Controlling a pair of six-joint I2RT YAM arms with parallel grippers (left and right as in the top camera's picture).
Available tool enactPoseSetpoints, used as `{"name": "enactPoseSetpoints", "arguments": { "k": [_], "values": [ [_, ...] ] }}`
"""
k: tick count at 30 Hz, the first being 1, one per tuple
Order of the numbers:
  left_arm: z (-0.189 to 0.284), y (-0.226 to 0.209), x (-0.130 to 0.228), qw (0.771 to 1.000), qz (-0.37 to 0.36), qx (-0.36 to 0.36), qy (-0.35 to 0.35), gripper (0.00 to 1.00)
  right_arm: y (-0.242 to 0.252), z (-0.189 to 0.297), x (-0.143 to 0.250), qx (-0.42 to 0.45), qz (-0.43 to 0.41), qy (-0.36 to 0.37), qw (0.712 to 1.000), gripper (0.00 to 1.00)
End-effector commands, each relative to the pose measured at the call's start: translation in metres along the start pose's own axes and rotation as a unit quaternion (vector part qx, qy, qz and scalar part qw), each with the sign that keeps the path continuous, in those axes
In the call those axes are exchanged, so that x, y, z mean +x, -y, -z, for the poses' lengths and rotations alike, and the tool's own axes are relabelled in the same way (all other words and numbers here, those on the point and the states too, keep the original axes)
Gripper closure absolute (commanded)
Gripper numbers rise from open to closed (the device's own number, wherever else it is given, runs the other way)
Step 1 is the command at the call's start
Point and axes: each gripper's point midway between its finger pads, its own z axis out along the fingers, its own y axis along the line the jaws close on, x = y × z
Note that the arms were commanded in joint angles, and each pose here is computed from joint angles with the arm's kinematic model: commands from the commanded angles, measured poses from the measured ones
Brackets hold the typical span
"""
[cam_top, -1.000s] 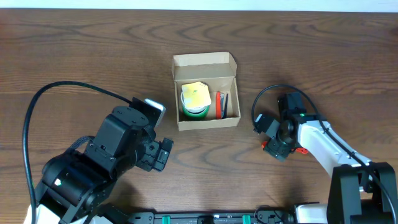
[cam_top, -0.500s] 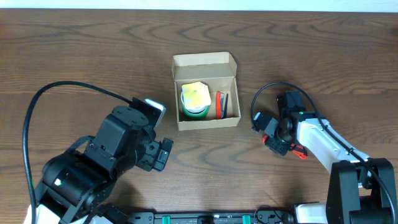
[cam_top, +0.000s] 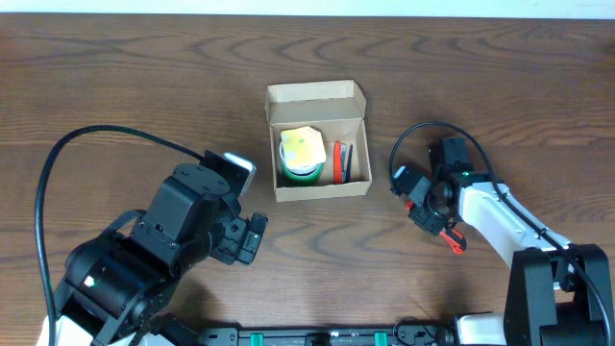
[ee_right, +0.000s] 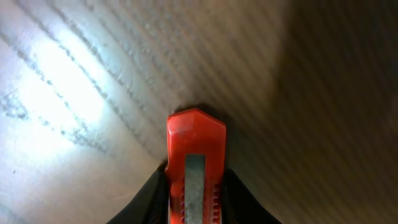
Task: Pack container
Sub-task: 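Grasp the red box cutter with the right gripper and lift it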
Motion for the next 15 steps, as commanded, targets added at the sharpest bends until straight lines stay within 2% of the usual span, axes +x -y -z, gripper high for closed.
{"name": "enactPoseSetpoints", "arguments": {
  "k": [1,8,11,15],
  "values": [
    [0.0,-0.002,0.002,1.0,-0.001,-0.005,-0.001,0.05,-0.006,-0.015,0.013,-0.009,-0.048,-0.026,0.998,0.83],
    [0.0,-0.002,0.002,1.0,-0.001,-0.005,-0.001,0.05,0.012,-0.015,-0.006,0.023,-0.183,0.016,0.983,0.9],
    [0.0,-0.002,0.002,1.0,-0.001,-0.005,-0.001,0.05,0.019,-0.013,-0.013,0.031,-0.246,0.033,0.968,0.9],
    [0.0,-0.002,0.002,1.0,-0.001,-0.005,-0.001,0.05,0.027,-0.005,-0.026,0.029,-0.29,0.054,0.955,0.9]
  ]
}}
